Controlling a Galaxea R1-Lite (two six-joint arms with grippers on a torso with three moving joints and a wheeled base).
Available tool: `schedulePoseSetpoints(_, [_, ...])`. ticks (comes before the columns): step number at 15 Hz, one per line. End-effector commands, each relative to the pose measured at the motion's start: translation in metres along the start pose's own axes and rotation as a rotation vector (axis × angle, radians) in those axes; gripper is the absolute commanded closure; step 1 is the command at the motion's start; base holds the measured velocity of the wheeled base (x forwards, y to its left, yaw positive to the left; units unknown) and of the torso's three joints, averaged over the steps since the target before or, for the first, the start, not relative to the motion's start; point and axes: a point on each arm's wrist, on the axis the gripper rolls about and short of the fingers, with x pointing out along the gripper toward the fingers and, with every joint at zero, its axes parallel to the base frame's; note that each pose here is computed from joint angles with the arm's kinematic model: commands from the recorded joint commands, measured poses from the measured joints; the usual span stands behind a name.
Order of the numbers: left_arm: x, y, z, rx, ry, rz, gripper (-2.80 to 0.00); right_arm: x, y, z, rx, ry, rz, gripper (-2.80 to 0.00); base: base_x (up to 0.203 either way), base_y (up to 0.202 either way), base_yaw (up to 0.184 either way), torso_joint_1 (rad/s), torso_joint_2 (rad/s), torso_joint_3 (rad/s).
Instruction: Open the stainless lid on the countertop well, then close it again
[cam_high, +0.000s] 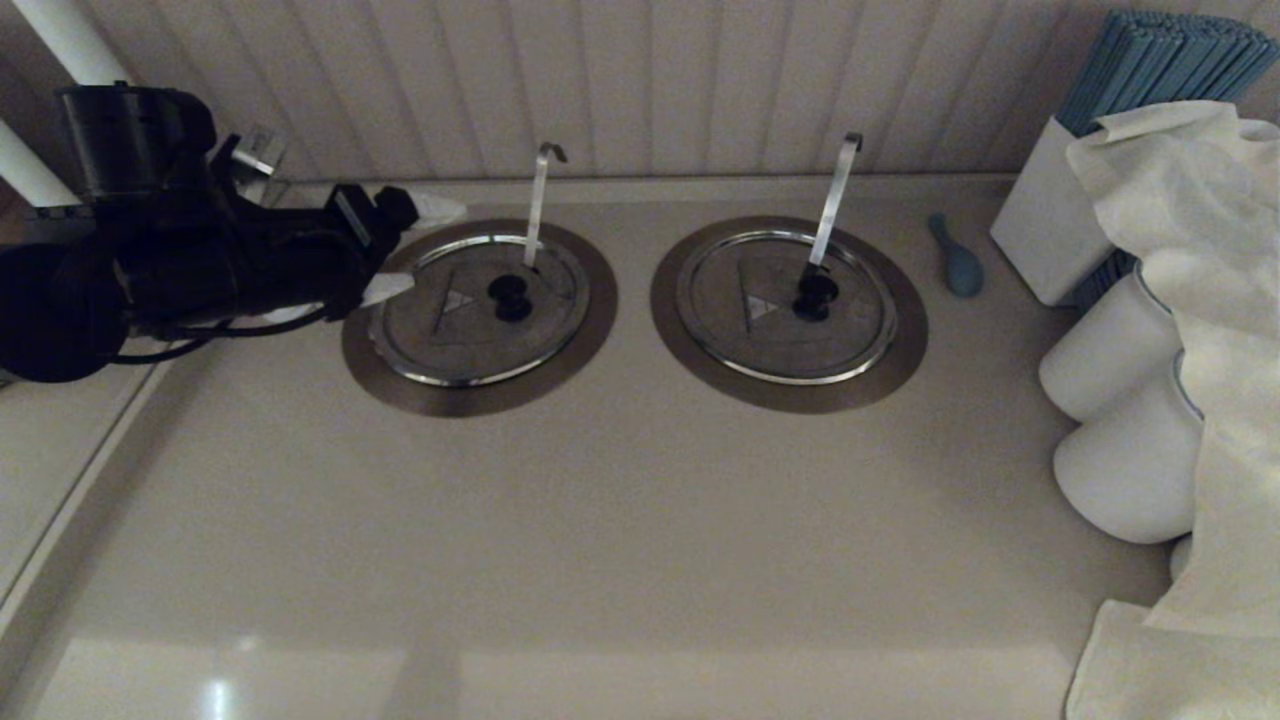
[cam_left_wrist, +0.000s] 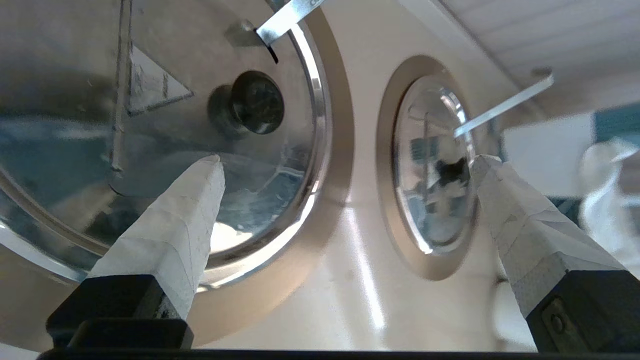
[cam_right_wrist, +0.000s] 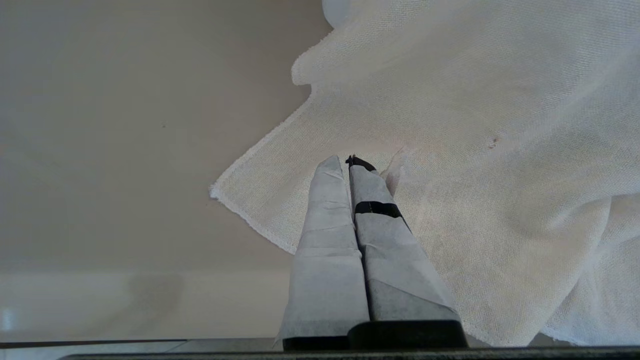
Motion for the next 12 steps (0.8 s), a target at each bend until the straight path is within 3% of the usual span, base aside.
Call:
schedulePoseSetpoints(1, [-0.004, -0.002, 0.0, 0.022, -0.001, -0.005, -2.8, 0.0, 0.0, 0.0, -0.001, 0.0, 0.0, 0.0, 0.0, 0.0, 0.0, 0.0, 0.0, 0.0])
schedulePoseSetpoints(3, [-0.023, -0.015, 0.0, 0.18, -0.013, -0.013, -2.8, 0.0, 0.0, 0.0, -0.001, 0.0, 0.002, 0.0, 0.0, 0.0, 0.0, 0.0, 0.0, 0.0])
schedulePoseSetpoints(5, [-0.038, -0.021, -0.002, 0.302, -0.001, 0.004, -2.8, 0.0, 0.0, 0.0, -0.001, 0.0, 0.001, 0.0, 0.0, 0.0, 0.0, 0.0, 0.0, 0.0])
schedulePoseSetpoints(7, [-0.043, -0.019, -0.005, 0.44, -0.014, 0.102, -2.8, 0.0, 0.0, 0.0, -0.001, 0.0, 0.001, 0.0, 0.0, 0.0, 0.0, 0.0, 0.0, 0.0])
schedulePoseSetpoints(8, [-0.044, -0.017, -0.004, 0.472, -0.041, 0.176, -2.8, 0.0, 0.0, 0.0, -0.001, 0.0, 0.0, 0.0, 0.0, 0.0, 0.0, 0.0, 0.0, 0.0])
schedulePoseSetpoints(10, [-0.057, -0.026, -0.003, 0.512, -0.055, 0.192, -2.8, 0.0, 0.0, 0.0, -0.001, 0.0, 0.002, 0.0, 0.0, 0.0, 0.0, 0.0, 0.0, 0.0])
schedulePoseSetpoints(12, [-0.079, -0.034, -0.007, 0.58, 0.007, 0.213, -2.8, 0.0, 0.0, 0.0, -0.001, 0.0, 0.002, 0.0, 0.0, 0.0, 0.0, 0.0, 0.0, 0.0])
